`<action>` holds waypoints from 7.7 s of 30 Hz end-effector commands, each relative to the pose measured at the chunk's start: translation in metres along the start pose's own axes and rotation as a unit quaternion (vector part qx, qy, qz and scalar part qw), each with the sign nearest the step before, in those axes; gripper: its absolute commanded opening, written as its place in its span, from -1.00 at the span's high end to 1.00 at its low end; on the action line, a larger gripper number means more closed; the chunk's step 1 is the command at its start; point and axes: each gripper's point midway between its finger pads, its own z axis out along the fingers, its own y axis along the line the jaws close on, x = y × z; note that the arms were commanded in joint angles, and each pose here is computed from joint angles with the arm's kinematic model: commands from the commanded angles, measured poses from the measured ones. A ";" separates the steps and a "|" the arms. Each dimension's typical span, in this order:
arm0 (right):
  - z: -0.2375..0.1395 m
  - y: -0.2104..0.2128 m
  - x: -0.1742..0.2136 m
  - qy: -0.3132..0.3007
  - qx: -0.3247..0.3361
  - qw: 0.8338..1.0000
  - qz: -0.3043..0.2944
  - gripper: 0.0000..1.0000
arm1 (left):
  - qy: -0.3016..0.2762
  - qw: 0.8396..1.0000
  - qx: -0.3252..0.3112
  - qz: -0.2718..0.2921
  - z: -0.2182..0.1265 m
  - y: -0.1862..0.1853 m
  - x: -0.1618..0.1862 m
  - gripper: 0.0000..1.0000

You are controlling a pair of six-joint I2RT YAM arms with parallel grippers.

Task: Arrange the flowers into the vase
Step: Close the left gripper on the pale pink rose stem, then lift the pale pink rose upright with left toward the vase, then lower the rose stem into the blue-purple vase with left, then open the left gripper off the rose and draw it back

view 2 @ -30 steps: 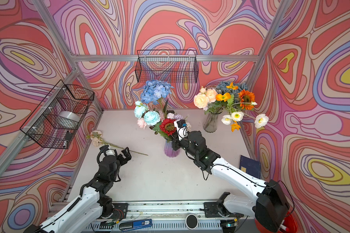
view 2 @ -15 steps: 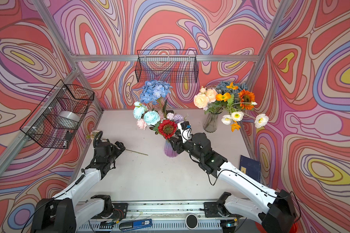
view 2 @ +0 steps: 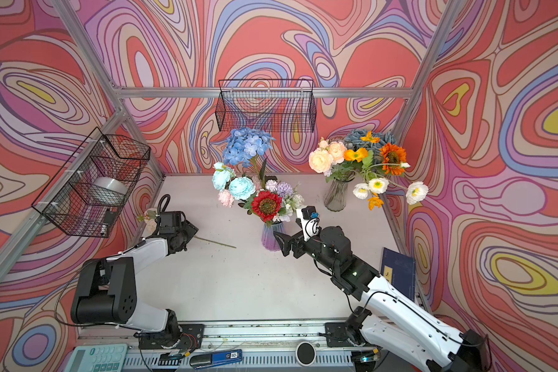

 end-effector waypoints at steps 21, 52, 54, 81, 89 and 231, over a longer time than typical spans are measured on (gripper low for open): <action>-0.019 -0.021 0.012 0.007 0.058 0.998 -0.022 -0.97 | 0.038 0.996 -0.079 -0.019 0.058 0.021 0.003 0.37; 0.032 -0.029 0.028 -0.051 0.054 0.993 -0.095 -0.97 | -0.125 0.978 0.159 0.042 -0.114 -0.090 -0.029 1.00; 0.042 -0.028 0.022 -0.054 0.055 0.992 -0.103 -0.97 | -0.159 0.969 0.184 0.051 -0.144 -0.094 -0.032 1.00; 0.080 -0.033 -0.025 -0.132 0.084 0.985 -0.070 -0.97 | -0.334 0.795 0.489 0.135 -0.391 -0.187 -0.040 1.00; 0.083 -0.038 -0.022 -0.126 0.099 0.984 -0.083 -0.97 | -0.323 0.758 0.544 0.156 -0.414 -0.203 -0.016 1.00; 0.070 -0.040 0.052 -0.035 0.008 0.998 -0.051 -0.95 | -0.193 0.854 0.355 0.329 -0.215 -0.124 0.173 -0.92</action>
